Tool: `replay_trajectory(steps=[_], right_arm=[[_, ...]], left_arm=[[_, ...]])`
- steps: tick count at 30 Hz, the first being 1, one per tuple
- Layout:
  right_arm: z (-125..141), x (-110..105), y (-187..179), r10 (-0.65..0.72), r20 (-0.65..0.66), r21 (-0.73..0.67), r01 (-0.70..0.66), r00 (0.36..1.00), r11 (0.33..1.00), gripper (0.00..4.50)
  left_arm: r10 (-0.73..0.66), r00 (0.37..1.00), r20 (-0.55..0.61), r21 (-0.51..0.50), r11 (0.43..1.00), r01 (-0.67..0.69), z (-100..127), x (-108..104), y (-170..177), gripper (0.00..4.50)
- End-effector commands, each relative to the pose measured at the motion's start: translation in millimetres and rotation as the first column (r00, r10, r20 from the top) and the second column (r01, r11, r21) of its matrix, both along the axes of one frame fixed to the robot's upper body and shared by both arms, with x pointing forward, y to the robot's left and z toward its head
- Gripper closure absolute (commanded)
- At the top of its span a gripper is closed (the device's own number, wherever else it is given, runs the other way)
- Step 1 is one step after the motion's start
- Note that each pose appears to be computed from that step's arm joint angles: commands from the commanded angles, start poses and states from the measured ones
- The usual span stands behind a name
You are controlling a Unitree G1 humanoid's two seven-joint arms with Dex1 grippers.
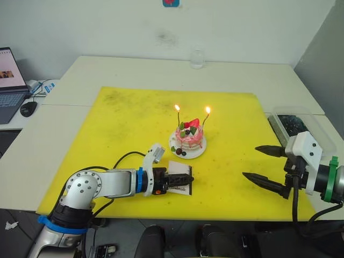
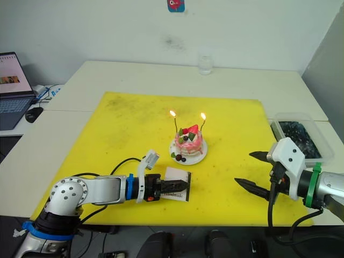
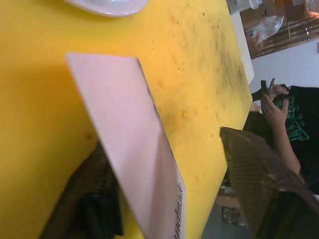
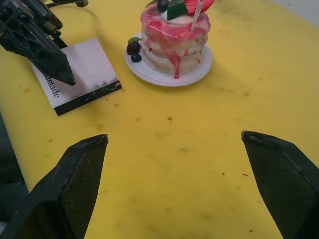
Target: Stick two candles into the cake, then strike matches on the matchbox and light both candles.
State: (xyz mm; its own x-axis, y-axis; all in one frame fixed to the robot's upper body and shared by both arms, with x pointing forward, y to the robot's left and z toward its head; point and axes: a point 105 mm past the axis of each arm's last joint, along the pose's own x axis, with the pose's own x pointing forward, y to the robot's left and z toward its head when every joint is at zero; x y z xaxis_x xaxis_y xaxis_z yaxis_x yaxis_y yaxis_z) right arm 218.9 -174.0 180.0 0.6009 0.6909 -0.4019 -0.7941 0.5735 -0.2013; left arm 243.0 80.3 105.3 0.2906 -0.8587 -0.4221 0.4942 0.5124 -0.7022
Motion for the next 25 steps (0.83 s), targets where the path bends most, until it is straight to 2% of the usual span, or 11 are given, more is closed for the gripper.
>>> replay_trajectory(steps=[1, 4, 8, 11, 13, 15, 17, 19, 25], right_arm=[[6.8, -3.9, 7.0, 0.046, 0.028, -0.019, -0.045, 0.999, 0.999, 0.00], [10.2, -2.4, 6.4, 0.060, 0.039, -0.028, -0.059, 0.997, 0.998, 0.00], [15.8, 0.3, 1.2, 0.084, 0.055, -0.056, -0.080, 0.995, 0.995, 0.00], [22.6, 3.1, -6.7, 0.096, 0.075, -0.086, -0.090, 0.993, 0.992, 0.00], [31.9, 4.1, -15.9, 0.102, 0.091, -0.107, -0.093, 0.991, 0.990, 0.00], [37.9, 4.7, -21.1, 0.112, 0.094, -0.121, -0.101, 0.989, 0.988, 0.00], [46.1, 5.1, -25.7, 0.121, 0.097, -0.129, -0.108, 0.988, 0.986, 0.00], [54.9, 6.0, -30.3, 0.126, 0.101, -0.134, -0.112, 0.987, 0.985, 0.00], [65.9, 11.6, -35.9, 0.137, 0.114, -0.148, -0.120, 0.984, 0.982, 0.00]], left_arm=[[-0.019, 0.998, 0.062, 0.036, 0.999, 0.017, 16.4, -1.4, 13.0, 0.03], [-0.025, 0.993, 0.118, 0.080, 0.997, 0.016, 28.2, -2.1, 26.0, 0.03], [-0.078, 0.958, 0.276, 0.191, 0.981, 0.025, 49.8, -1.2, 46.3, 0.03], [-0.153, 0.887, 0.437, 0.301, 0.953, 0.016, 63.3, 3.4, 68.0, 0.03], [-0.199, 0.806, 0.558, 0.417, 0.907, -0.065, 66.8, 14.7, 96.4, 0.03], [-0.253, 0.739, 0.624, 0.488, 0.865, -0.116, 69.0, 21.8, 115.9, 0.03], [-0.273, 0.679, 0.682, 0.502, 0.850, -0.162, 74.3, 29.0, 132.2, 0.03], [-0.285, 0.643, 0.711, 0.502, 0.846, -0.181, 77.9, 32.8, 145.6, 0.03], [-0.261, 0.606, 0.751, 0.459, 0.866, -0.196, 81.6, 35.7, 156.8, 0.03]])
